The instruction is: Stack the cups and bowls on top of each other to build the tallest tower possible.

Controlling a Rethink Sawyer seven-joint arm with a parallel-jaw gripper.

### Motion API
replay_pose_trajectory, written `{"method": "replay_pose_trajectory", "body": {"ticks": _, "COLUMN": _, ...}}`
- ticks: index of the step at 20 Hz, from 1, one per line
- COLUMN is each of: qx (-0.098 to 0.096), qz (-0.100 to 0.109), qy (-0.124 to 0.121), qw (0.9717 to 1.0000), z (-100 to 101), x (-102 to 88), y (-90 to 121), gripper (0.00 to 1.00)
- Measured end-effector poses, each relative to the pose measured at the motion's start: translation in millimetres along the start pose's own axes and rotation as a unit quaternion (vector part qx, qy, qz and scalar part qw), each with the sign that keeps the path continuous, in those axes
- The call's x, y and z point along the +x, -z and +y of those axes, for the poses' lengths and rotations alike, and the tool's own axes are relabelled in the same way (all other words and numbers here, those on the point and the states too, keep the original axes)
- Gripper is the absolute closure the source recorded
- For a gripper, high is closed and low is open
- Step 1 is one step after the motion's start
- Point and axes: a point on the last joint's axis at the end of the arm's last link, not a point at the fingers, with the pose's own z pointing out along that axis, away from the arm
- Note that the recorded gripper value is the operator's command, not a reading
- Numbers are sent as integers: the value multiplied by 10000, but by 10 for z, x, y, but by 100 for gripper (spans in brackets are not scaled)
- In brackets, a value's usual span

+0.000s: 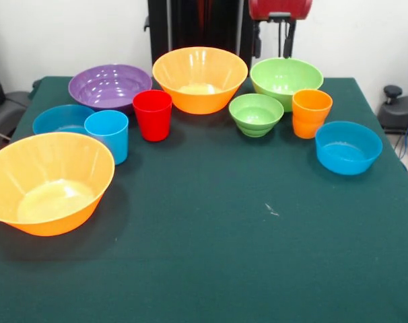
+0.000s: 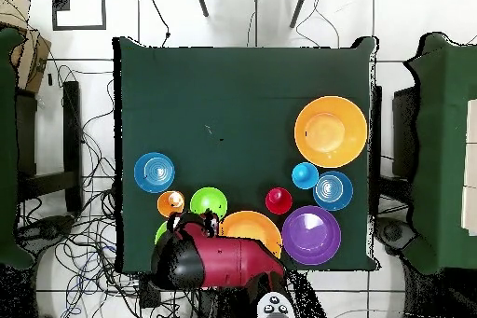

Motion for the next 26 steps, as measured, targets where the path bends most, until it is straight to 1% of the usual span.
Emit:
{"method": "replay_pose_trajectory", "body": {"ticks": 6, "qx": 1, "qz": 101, "qy": -5, "qw": 9999, "z": -81, "x": 55, "y": -79, "gripper": 0}}
{"method": "replay_pose_trajectory", "body": {"ticks": 9, "qx": 11, "qz": 146, "qy": -31, "qw": 9999, "z": -188, "x": 74, "y": -113, "gripper": 0}}
{"method": "replay_pose_trajectory", "body": {"ticks": 15, "qx": 36, "qz": 137, "qy": -103, "qw": 9998, "z": -361, "x": 59, "y": -117, "gripper": 0}}
{"method": "replay_pose_trajectory", "body": {"ticks": 18, "qx": 53, "qz": 138, "qy": -82, "qw": 9999, "z": -429, "x": 72, "y": -120, "gripper": 0}}
{"method": "replay_pose_trajectory", "body": {"ticks": 23, "qx": 65, "qz": 149, "qy": -50, "qw": 9999, "z": -477, "x": 92, "y": -130, "gripper": 0}}
{"method": "replay_pose_trajectory", "body": {"ticks": 26, "qx": 57, "qz": 204, "qy": -16, "qw": 9998, "z": -483, "x": 131, "y": -163, "gripper": 0}}
